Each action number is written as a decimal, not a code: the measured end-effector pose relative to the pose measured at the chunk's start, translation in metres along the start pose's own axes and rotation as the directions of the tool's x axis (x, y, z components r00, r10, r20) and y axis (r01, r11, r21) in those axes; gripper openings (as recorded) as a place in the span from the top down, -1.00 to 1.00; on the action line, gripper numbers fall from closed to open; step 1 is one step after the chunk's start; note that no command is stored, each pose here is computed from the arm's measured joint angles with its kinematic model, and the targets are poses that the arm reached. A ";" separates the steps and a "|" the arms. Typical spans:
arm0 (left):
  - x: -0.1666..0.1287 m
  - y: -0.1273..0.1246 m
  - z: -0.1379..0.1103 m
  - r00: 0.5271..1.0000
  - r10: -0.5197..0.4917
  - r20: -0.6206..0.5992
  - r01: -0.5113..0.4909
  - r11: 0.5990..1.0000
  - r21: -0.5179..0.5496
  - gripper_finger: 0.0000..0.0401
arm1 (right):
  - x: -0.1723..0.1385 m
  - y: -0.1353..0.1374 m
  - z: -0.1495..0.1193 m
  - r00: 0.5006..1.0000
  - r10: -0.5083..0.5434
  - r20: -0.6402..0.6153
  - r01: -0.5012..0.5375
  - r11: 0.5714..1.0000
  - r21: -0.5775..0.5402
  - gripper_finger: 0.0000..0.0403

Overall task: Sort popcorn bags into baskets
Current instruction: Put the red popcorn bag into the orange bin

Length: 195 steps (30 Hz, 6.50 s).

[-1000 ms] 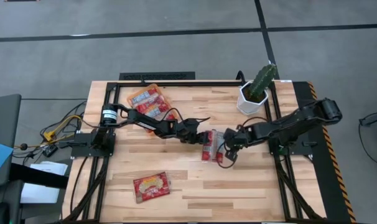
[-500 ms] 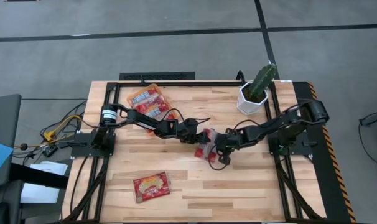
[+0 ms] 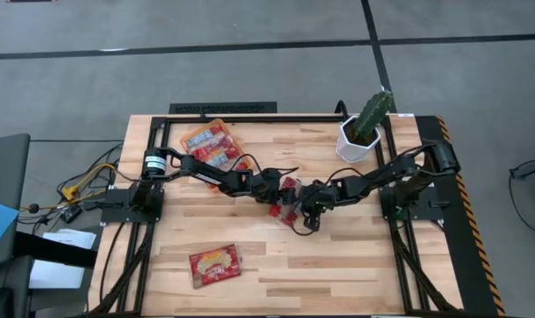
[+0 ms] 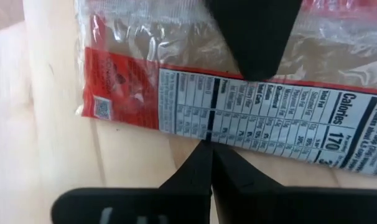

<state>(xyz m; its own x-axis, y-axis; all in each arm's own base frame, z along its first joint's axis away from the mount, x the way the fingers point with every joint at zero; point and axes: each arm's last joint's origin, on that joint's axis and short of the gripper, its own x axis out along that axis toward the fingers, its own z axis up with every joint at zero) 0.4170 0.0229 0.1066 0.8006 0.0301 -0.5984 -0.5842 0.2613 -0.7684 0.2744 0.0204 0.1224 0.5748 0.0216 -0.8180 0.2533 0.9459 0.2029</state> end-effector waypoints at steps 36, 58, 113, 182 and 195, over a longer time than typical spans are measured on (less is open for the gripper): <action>-0.176 -0.041 0.114 0.990 -0.102 -0.101 0.131 0.929 0.345 0.98 | -0.160 -0.020 -0.017 0.950 -0.225 0.218 0.203 0.972 0.122 0.85; -0.291 0.093 0.204 0.971 0.227 -0.070 -0.156 0.834 0.529 0.98 | -0.130 -0.017 -0.013 0.965 -0.242 0.100 0.231 0.967 0.109 0.82; -0.272 -0.009 0.062 0.853 0.357 -0.381 -0.014 0.745 0.667 -0.48 | -0.128 -0.012 -0.015 0.970 -0.226 0.093 0.219 0.973 0.079 0.82; -0.149 0.059 -0.157 0.763 0.286 -0.580 0.147 0.797 0.586 0.98 | -0.128 -0.001 -0.020 0.982 -0.172 0.075 0.168 0.984 0.057 0.79; -0.178 0.013 -0.102 0.899 0.053 -0.435 0.150 0.896 0.418 1.00 | -0.128 -0.001 -0.020 0.982 -0.175 0.077 0.171 0.984 0.048 0.79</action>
<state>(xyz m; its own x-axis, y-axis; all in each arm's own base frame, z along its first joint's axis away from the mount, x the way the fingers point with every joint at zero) 0.2528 -0.0772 0.1800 0.6308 -0.3791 -0.6770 -0.3475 0.6421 -0.6833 0.1847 0.0228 0.2160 0.5798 -0.1690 -0.7970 0.3849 0.9190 0.0851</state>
